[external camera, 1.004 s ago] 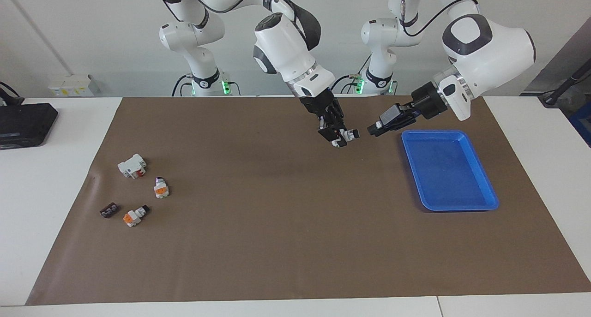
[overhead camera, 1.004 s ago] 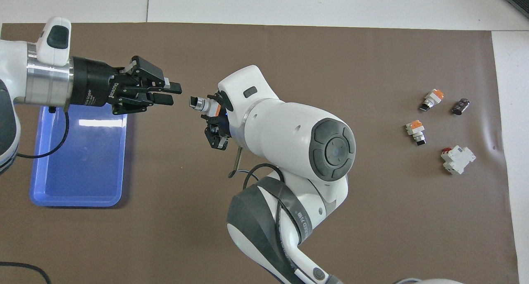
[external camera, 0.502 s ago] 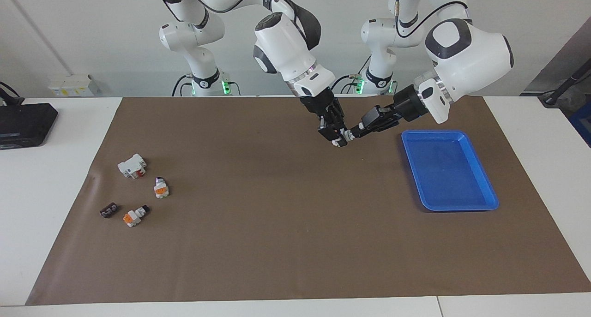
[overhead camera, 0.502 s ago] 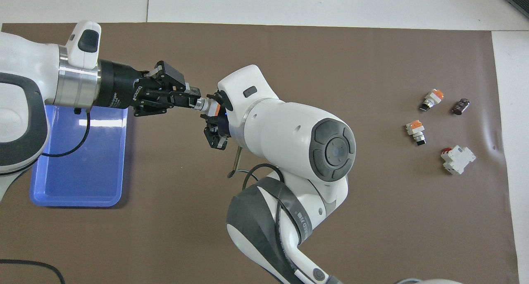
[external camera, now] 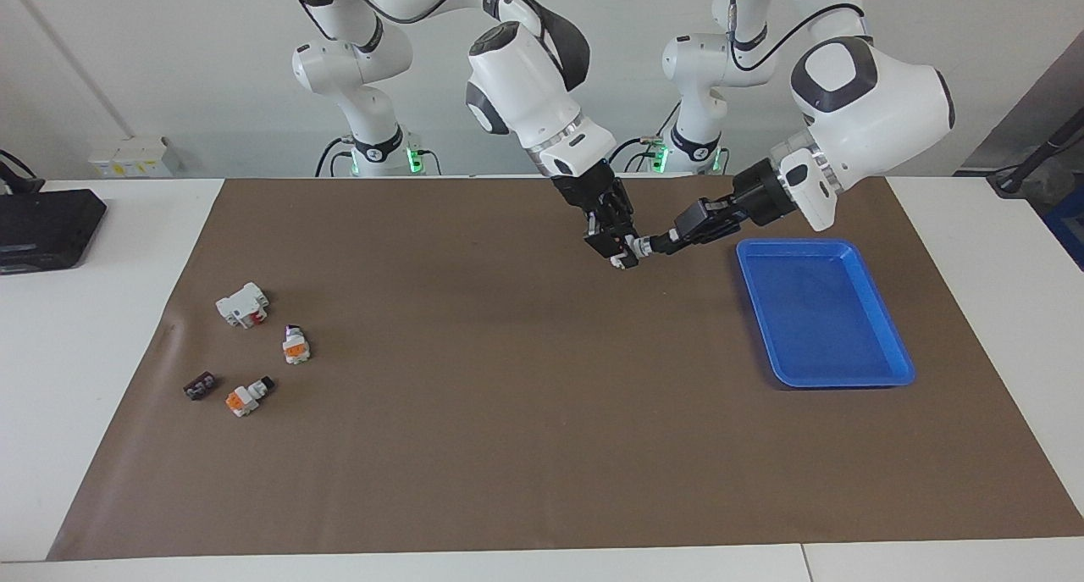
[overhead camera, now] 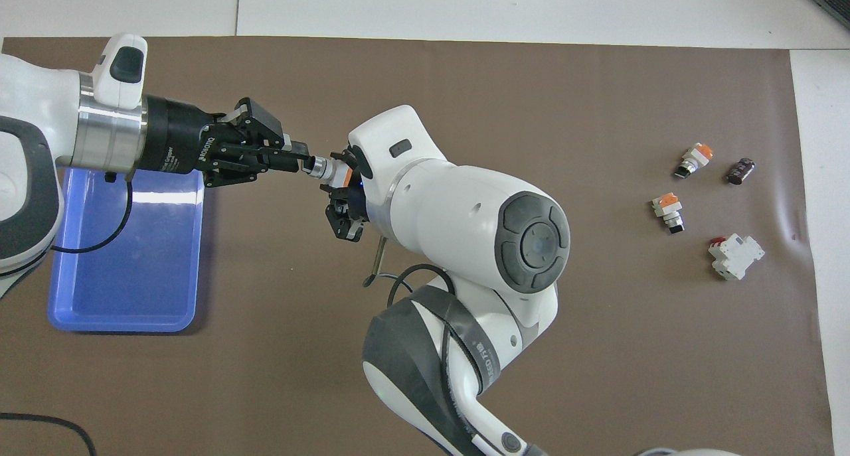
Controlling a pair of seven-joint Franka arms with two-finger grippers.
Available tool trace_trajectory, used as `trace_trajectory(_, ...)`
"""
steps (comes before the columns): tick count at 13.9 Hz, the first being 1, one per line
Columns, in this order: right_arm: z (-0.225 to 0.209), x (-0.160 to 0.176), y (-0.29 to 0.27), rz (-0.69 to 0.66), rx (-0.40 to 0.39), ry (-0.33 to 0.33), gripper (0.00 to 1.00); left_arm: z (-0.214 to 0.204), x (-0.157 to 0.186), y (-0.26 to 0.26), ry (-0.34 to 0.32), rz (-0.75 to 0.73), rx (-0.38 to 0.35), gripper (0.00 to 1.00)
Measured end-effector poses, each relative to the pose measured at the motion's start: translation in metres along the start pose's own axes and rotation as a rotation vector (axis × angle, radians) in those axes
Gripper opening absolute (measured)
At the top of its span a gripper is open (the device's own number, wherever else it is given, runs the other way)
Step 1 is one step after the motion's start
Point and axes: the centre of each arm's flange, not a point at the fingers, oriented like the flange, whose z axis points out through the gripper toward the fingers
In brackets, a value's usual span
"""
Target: Turn and place switch with both arms
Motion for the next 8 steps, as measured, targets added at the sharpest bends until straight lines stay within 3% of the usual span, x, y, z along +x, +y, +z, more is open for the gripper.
trace_trajectory(1, 0.0011, 0.0008, -0.0017, -0.001, 0.003, 0.000, 0.41, -0.0010, -0.0003, 0.0000, -0.003, 0.000, 0.000, 0.15)
trace_trajectory(3, 0.0014, 0.0010, -0.0021, -0.001, 0.003, 0.001, 0.41, -0.0003, -0.0011, 0.0001, -0.009, 0.001, 0.002, 0.13)
trace_trajectory(8, 0.0016, 0.0011, -0.0023, -0.002, 0.003, 0.001, 0.41, 0.0040, -0.0055, 0.0004, -0.041, -0.014, 0.012, 0.16)
